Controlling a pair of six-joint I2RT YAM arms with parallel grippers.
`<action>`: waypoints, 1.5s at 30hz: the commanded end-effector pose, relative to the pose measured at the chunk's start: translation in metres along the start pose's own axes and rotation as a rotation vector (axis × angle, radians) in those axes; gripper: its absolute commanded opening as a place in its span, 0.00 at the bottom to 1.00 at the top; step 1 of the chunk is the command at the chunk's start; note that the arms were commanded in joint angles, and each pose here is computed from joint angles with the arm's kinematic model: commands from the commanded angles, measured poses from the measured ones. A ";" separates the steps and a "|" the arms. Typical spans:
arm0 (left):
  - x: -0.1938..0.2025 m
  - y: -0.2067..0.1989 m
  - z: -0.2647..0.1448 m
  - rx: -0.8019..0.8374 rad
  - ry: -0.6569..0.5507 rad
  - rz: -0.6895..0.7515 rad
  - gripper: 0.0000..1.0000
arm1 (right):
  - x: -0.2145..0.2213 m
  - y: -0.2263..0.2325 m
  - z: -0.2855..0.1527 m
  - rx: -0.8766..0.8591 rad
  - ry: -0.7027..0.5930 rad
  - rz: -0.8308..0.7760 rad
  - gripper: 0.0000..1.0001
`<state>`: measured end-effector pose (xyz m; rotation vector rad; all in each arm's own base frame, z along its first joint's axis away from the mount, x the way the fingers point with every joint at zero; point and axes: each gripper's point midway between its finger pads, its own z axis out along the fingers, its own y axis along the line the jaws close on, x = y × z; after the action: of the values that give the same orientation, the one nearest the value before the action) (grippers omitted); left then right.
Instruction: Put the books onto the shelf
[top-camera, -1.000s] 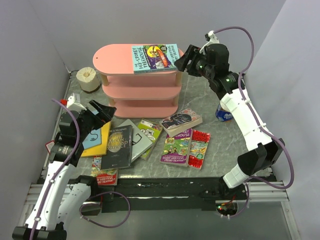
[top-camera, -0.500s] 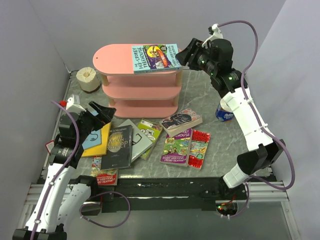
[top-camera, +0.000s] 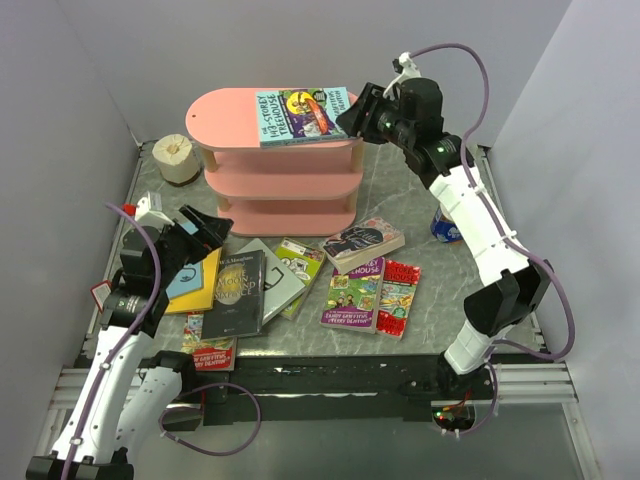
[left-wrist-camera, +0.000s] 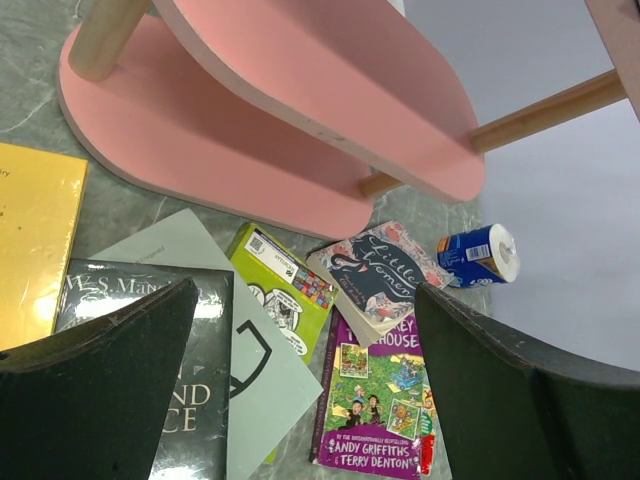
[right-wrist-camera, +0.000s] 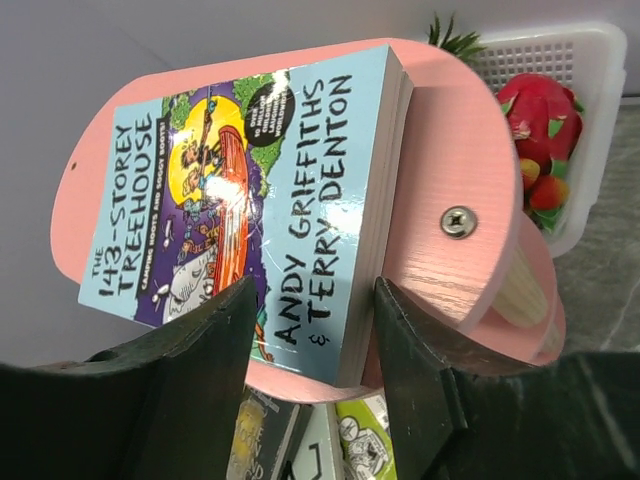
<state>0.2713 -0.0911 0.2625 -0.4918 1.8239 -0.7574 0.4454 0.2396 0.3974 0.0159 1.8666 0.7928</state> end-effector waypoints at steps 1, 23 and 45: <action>0.000 -0.007 0.000 0.040 -0.002 -0.004 0.96 | -0.006 0.030 -0.002 -0.072 -0.010 -0.011 0.56; -0.007 -0.007 -0.004 0.023 -0.017 0.029 0.96 | -0.044 0.004 -0.114 0.127 -0.272 0.002 0.80; 0.047 0.013 0.015 0.058 0.144 -0.002 0.96 | 0.247 -0.140 -0.108 0.296 0.122 0.518 0.99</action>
<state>0.2670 -0.1119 0.1991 -0.4435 1.9815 -0.8294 0.2760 0.1638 0.1346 0.5302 2.2008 0.7649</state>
